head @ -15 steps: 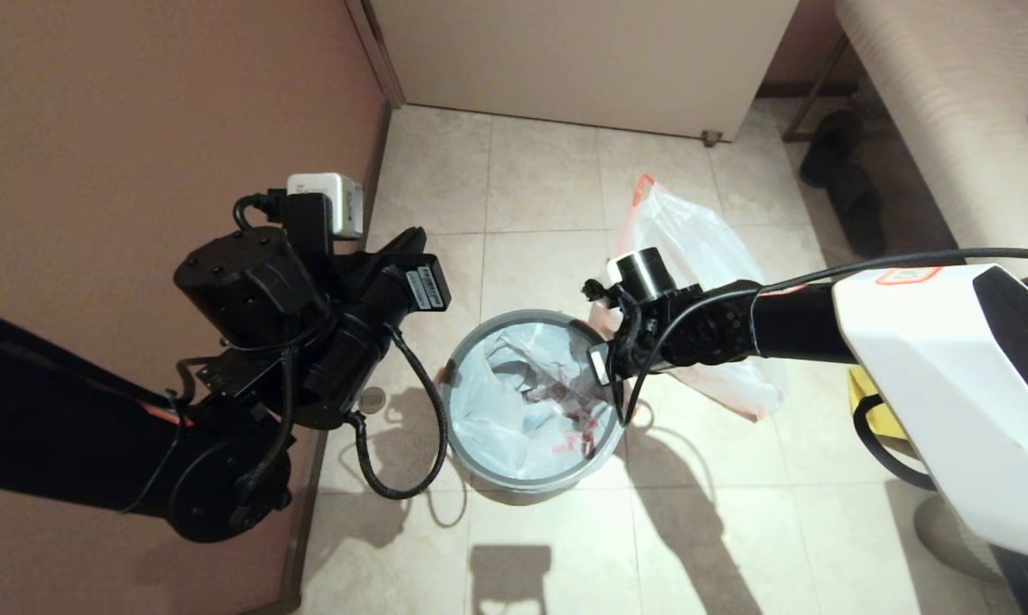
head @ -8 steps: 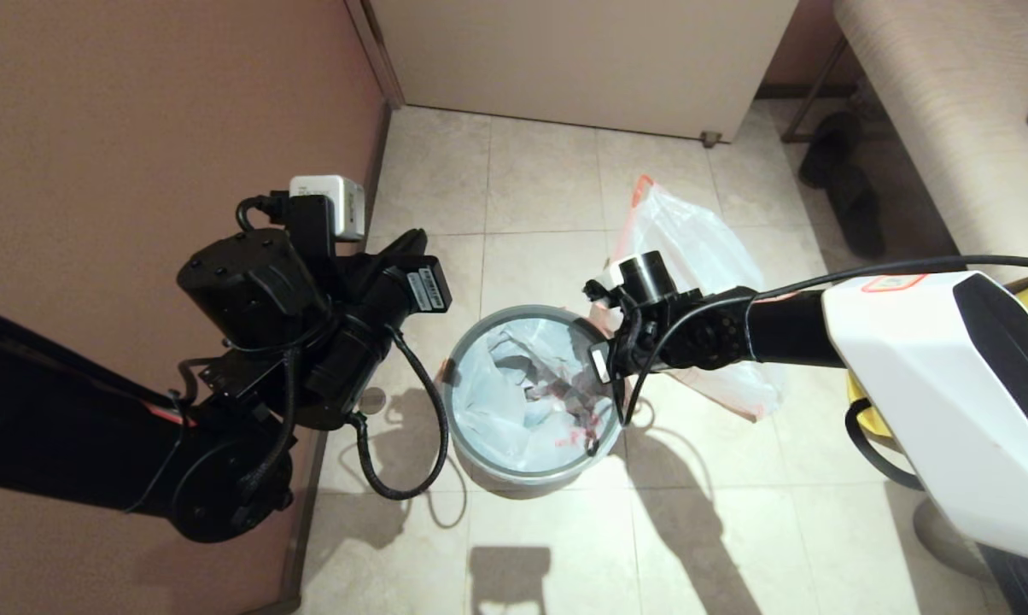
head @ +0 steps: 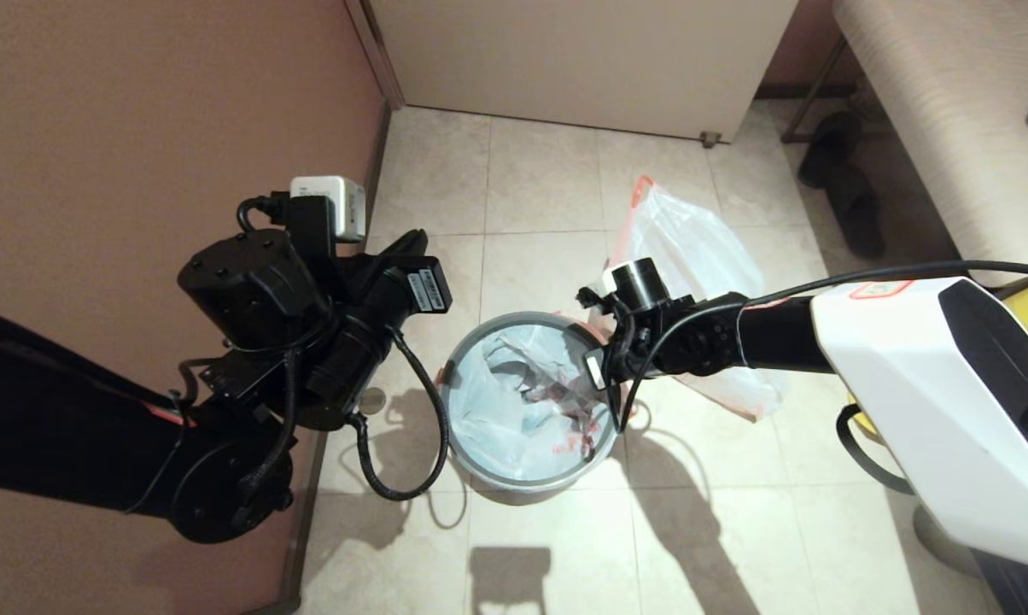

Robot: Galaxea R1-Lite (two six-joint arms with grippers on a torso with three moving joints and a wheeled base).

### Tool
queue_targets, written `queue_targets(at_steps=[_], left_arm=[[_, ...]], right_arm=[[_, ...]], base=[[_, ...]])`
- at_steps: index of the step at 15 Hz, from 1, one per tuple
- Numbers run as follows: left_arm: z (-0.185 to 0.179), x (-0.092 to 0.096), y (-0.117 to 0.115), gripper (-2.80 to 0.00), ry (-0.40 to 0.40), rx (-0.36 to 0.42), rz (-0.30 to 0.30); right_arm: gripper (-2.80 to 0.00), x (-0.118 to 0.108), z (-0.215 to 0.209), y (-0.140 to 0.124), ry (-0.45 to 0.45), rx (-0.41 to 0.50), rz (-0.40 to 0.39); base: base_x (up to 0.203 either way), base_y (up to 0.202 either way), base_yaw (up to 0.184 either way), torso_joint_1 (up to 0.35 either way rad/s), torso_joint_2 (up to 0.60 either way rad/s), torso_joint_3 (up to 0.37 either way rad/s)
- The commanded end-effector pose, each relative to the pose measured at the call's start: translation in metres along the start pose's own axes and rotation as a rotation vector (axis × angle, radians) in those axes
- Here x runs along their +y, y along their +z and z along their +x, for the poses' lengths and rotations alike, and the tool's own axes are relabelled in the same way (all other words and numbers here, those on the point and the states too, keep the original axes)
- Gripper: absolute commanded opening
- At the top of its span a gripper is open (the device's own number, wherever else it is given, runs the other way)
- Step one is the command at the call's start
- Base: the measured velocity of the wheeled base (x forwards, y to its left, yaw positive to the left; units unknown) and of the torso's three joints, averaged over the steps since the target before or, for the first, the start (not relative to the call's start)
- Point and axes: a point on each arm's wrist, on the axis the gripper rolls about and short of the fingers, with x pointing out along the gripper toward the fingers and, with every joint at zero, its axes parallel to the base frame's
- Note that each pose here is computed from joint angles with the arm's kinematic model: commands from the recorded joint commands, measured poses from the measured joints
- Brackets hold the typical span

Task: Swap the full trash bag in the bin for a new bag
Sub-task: Place the trash can ring on the trash can

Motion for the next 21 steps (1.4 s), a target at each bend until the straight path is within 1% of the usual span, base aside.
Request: queue_targets(at_steps=[1, 5, 6, 8, 10, 12, 15, 16, 17, 18, 19, 21], left_arm=[[0.001, 0.0, 0.0, -2.8, 0.004, -0.001, 0.0], [0.0, 0.001, 0.001, -2.8, 0.005, -0.006, -0.001], [0.0, 0.001, 0.002, -2.8, 0.005, -0.007, -0.002], [0.001, 0.002, 0.001, -2.8, 0.009, -0.006, 0.0], [0.002, 0.001, -0.003, -2.8, 0.009, 0.007, 0.005], [0.002, 0.001, -0.005, -2.8, 0.012, 0.012, 0.008], [0.002, 0.001, -0.006, -2.8, 0.01, 0.014, 0.011], [0.003, 0.0, -0.008, -2.8, 0.009, 0.023, 0.014], [0.004, 0.0, -0.015, -2.8, 0.008, 0.053, 0.026], [0.007, 0.0, -0.024, -2.8, 0.011, 0.087, 0.038], [0.011, 0.0, -0.036, -2.8, 0.015, 0.118, 0.05], [0.018, 0.001, -0.06, -2.8, 0.024, 0.175, 0.071]], right_arm=[[-2.8, 0.006, 0.007, -0.008, 0.007, 0.026, -0.012], [-2.8, 0.01, 0.008, -0.01, 0.011, 0.039, -0.022], [0.0, 0.01, 0.005, -0.008, 0.012, 0.03, -0.021], [0.0, 0.013, -0.005, -0.001, 0.012, 0.01, -0.015], [0.0, 0.017, -0.031, 0.008, 0.022, -0.006, 0.004], [0.0, 0.019, -0.058, 0.01, 0.035, 0.002, 0.027], [0.0, 0.01, -0.101, 0.008, 0.038, 0.0, 0.065], [0.0, 0.004, -0.118, 0.009, 0.041, -0.012, 0.099], [0.0, -0.002, -0.134, 0.009, 0.051, -0.022, 0.155], [0.0, -0.009, -0.148, 0.007, 0.082, -0.023, 0.23], [0.0, -0.016, -0.159, 0.004, 0.147, -0.01, 0.315], [0.0, -0.026, -0.163, 0.001, 0.301, 0.037, 0.441]], base=[[0.0, 0.0, 0.0, 0.0, 0.0, 0.0], [0.0, 0.0, 0.0, 0.0, 0.0, 0.0], [0.0, 0.0, 0.0, 0.0, 0.0, 0.0], [0.0, 0.0, 0.0, 0.0, 0.0, 0.0], [0.0, 0.0, 0.0, 0.0, 0.0, 0.0], [0.0, 0.0, 0.0, 0.0, 0.0, 0.0], [0.0, 0.0, 0.0, 0.0, 0.0, 0.0], [0.0, 0.0, 0.0, 0.0, 0.0, 0.0], [0.0, 0.0, 0.0, 0.0, 0.0, 0.0], [0.0, 0.0, 0.0, 0.0, 0.0, 0.0], [0.0, 0.0, 0.0, 0.0, 0.0, 0.0], [0.0, 0.0, 0.0, 0.0, 0.0, 0.0]])
